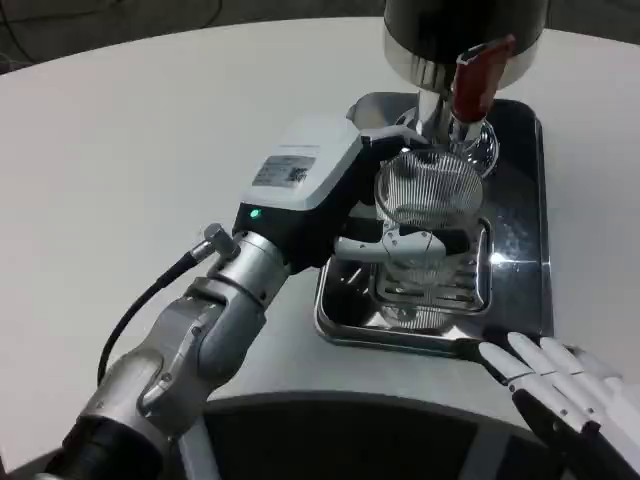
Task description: Grasp the cup under the faucet to collect the drink, then remove the cup.
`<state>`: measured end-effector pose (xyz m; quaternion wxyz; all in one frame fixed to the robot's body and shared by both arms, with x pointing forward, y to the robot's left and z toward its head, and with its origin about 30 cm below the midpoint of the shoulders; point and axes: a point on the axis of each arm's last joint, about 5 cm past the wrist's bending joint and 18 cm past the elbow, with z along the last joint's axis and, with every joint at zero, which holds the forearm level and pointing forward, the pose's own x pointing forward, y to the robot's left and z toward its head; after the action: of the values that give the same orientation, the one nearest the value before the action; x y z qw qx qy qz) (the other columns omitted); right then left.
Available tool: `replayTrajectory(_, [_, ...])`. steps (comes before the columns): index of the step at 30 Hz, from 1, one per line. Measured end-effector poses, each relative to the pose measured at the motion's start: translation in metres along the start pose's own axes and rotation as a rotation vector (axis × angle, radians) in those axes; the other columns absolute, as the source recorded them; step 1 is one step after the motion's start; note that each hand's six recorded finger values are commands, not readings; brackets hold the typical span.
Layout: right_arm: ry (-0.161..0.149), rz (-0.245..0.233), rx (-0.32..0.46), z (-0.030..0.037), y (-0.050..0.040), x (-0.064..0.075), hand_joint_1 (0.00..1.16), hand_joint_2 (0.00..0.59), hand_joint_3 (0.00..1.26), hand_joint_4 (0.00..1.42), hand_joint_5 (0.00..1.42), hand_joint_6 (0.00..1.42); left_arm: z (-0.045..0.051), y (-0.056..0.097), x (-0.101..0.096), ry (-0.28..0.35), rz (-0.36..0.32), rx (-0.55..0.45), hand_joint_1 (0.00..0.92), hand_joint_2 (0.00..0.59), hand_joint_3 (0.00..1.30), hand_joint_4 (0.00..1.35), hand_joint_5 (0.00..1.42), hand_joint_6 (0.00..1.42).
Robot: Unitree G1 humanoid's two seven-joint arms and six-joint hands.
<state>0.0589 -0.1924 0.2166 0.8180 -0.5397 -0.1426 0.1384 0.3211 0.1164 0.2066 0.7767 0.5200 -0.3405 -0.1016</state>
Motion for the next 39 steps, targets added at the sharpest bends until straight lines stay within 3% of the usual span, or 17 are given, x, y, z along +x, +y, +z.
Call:
replayTrajectory(4, [0.003,0.006,0.0,-0.0001,-0.0001,0.0,0.3,0.415,0.07,0.0,0.0,0.0,0.001,-0.001,-0.001,-0.004,0.002,-0.003,0.231,0.08,0.45,0.46,0.7,1.17])
replayTrajectory(7, [0.004,0.008,-0.002,-0.0003,-0.0002,0.0,0.3,0.415,0.07,0.0,0.0,0.0,0.0011,0.0,-0.002,-0.005,0.003,0.0,0.224,0.07,0.43,0.37,0.61,1.07])
replayTrajectory(23, [0.014,0.004,0.005,-0.0013,-0.001,0.001,0.3,0.42,0.08,0.0,0.0,0.0,0.0016,0.005,-0.005,-0.012,0.028,0.0,0.171,0.075,0.33,0.24,0.55,1.02])
replayTrajectory(26, [0.016,0.002,0.006,-0.0016,-0.0013,0.002,0.3,0.421,0.09,0.0,0.0,0.0,0.0012,0.005,-0.006,-0.01,0.025,-0.012,0.175,0.076,0.32,0.23,0.53,0.92])
replayTrajectory(32, [0.021,0.005,0.01,-0.002,-0.0015,0.002,0.3,0.421,0.09,0.0,0.0,0.0,0.0002,0.003,-0.011,-0.005,0.032,-0.046,0.176,0.078,0.32,0.22,0.53,0.96])
replayTrajectory(39, [0.022,0.006,0.012,-0.0019,-0.0014,0.002,0.3,0.421,0.1,0.0,0.0,0.0,0.0007,0.008,-0.019,-0.021,0.105,-0.089,0.18,0.081,0.34,0.24,0.54,0.83])
